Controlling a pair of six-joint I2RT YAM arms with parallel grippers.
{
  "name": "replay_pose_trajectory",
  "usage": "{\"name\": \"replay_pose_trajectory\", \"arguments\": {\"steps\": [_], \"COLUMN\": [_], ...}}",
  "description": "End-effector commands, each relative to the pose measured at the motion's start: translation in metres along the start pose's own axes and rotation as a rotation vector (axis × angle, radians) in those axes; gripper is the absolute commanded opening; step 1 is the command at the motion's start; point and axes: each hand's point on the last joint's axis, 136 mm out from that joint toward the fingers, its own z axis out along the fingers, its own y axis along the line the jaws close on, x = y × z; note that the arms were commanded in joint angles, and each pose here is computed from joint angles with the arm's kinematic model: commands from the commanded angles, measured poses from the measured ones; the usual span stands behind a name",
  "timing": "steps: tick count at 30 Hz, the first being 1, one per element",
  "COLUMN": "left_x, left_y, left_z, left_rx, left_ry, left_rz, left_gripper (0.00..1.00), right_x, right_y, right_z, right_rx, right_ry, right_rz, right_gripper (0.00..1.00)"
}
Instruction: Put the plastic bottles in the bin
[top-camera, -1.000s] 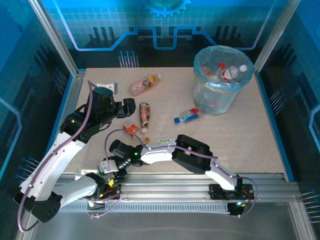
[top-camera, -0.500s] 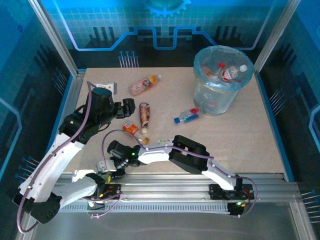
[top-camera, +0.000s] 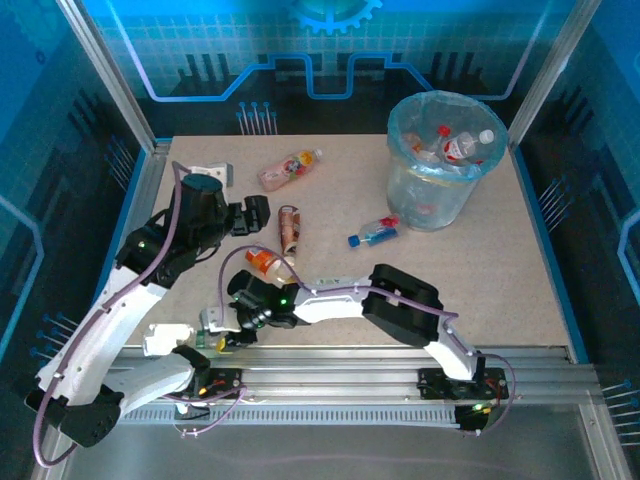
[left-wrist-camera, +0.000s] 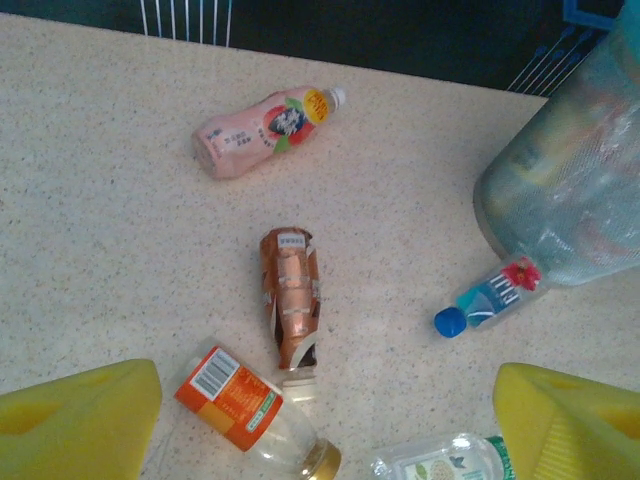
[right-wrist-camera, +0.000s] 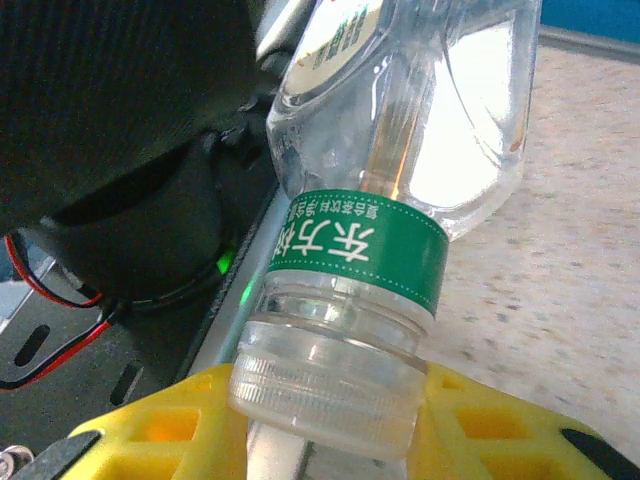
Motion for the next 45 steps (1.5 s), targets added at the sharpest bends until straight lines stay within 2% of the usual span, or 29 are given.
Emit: {"name": "replay_pose_trajectory", "arguments": {"steps": [1, 7, 13, 15, 24, 29, 33, 36, 43, 45], "left_x": [-0.03, -0.072, -0.101, -0.108, -0.124, -0.12, -0.111, -0.101, -0.081, -0.076], "left_y": [-0.013, -0.046, -0.098, -0.114, -0.164, -0.191, -0.197, -0.197, -0.195, -0.196], "left_z": [-0.019, -0.04, -0.047, -0.049, -0.068, -0.086, -0.076, -0.062, -0.039, -0.035], "left_rx": [0.053, 0.15, 0.232, 0.255, 0.374, 0.456, 0.457, 0.442, 0.423, 0.423], "left_ry": [-0.071, -0.143, -0.2, -0.228, -0.307, -0.333, -0.308, -0.272, -0.209, -0.194], "left_rz": [0.015, 0.091, 0.242, 0.291, 0.358, 0.396, 0.407, 0.415, 0.406, 0.404], "left_gripper": [0.87, 0.84, 0.84, 0.84, 0.85, 0.85, 0.85, 0.85, 0.86, 0.86], "right_x": [-0.021, 0.004, 0.006, 0.004, -0.004, 0.004, 0.033, 0.061, 0.1, 0.109], "right_y": [-0.028, -0.058, -0.086, -0.096, -0.137, -0.152, -0.159, -0.162, -0.16, -0.155], "right_z": [-0.033, -0.082, -0.164, -0.197, -0.361, -0.461, -0.537, -0.571, -0.604, -0.617], "right_rx": [0.102, 0.212, 0.358, 0.4, 0.652, 0.885, 1.086, 1.128, 1.175, 1.236], "right_ry": [-0.055, -0.034, -0.03, -0.046, -0.09, -0.138, -0.193, -0.207, -0.234, -0.25], "right_rz": [0.032, 0.168, 0.273, 0.316, 0.451, 0.579, 0.71, 0.862, 1.042, 1.075], "right_gripper": [0.33, 0.32, 0.29, 0.3, 0.31, 0.32, 0.35, 0.35, 0.38, 0.48]}}
